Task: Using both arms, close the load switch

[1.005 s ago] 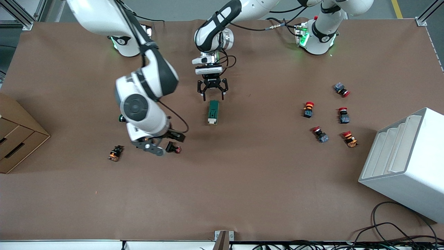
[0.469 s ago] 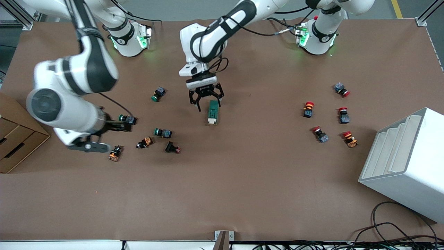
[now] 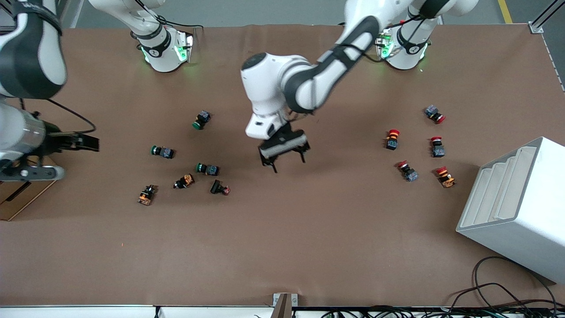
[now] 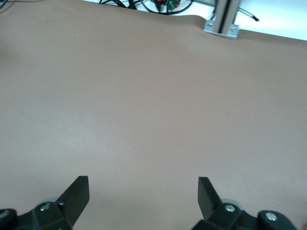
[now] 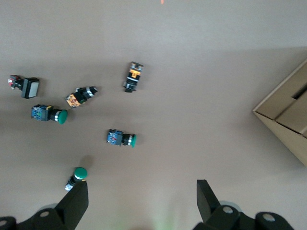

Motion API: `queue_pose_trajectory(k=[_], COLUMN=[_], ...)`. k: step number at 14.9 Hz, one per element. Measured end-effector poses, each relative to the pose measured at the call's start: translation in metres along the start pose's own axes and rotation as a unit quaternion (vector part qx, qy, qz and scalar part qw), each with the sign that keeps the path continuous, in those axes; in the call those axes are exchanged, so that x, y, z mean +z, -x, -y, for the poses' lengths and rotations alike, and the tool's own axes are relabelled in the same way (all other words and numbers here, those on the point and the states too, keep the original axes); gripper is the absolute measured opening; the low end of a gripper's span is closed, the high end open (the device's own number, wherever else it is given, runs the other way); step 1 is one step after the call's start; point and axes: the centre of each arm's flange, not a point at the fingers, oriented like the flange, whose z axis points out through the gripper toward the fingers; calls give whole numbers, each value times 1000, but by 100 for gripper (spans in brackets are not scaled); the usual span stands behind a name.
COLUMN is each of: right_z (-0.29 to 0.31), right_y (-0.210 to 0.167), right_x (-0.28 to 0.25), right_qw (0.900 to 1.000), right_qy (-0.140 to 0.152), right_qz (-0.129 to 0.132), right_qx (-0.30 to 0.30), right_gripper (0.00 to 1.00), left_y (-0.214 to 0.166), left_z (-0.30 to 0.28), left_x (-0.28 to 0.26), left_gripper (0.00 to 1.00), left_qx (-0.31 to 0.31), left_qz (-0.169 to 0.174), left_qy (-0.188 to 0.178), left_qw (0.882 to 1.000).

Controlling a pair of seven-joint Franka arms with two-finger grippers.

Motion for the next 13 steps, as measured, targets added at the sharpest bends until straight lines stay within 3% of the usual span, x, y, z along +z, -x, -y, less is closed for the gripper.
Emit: queue_pose_trajectory(k=[7, 10, 13], right_z=[-29, -16, -3], right_y=[4, 3, 4], right_x=[0, -1, -7], right_qw=[1000, 999, 999], right_qy=[-21, -34, -34], right_qz=[8, 7, 7], right_qx=[16, 5, -6], right_gripper=[100, 100, 100], left_y=[-225, -280, -309], left_z=[175, 264, 335], left_x=[-37, -57, -79], left_gripper=[100, 100, 100], left_qx=[51, 86, 105], left_qz=[78, 118, 147], left_qy=[26, 34, 47], left_qw=[995, 989, 982])
